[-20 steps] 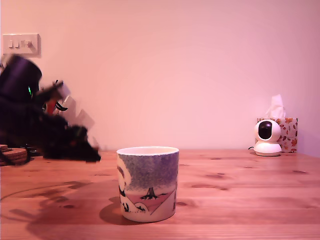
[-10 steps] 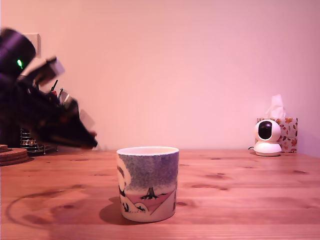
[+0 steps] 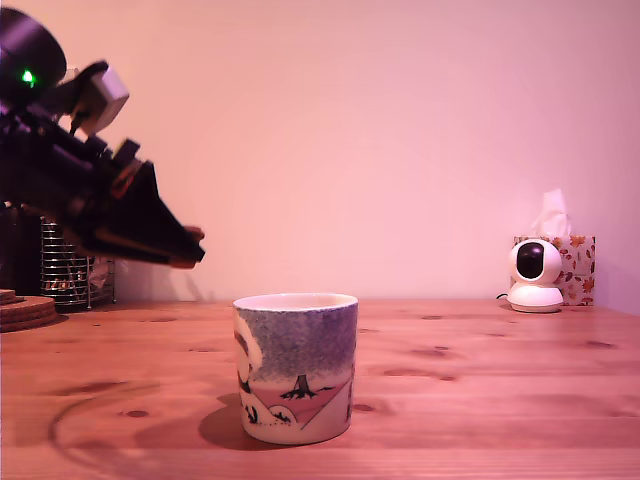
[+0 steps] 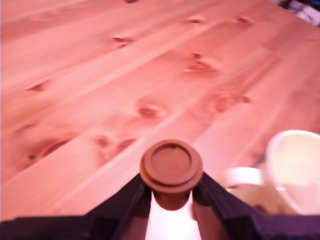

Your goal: Pick up the coffee capsules on the table and drop them inside the coffee cup

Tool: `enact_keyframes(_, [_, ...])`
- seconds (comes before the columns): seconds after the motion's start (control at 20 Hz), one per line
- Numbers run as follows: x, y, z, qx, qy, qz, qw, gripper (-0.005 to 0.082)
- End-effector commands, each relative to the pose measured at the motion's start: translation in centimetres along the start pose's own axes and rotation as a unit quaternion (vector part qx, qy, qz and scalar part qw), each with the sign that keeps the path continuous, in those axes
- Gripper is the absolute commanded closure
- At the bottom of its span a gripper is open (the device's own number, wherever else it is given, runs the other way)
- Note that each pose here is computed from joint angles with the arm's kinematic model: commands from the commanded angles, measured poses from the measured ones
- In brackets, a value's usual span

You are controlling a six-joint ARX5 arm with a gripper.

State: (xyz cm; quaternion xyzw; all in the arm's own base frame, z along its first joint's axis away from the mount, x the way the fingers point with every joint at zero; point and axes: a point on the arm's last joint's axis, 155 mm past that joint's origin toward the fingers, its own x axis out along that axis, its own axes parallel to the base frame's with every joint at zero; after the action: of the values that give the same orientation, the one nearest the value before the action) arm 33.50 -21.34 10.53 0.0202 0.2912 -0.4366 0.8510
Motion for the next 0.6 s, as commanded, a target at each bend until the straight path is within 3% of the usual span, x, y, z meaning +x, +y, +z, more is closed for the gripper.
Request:
enact_keyframes(0.0, [-0.4, -1.2, 0.5, 0.025, -0.004, -0.013, 0.9996, 0.0586])
enact_keyframes(0.55, [-0.9, -7.9, 0.2, 0.106, 0.010, -0.096, 0.9896, 0.0586])
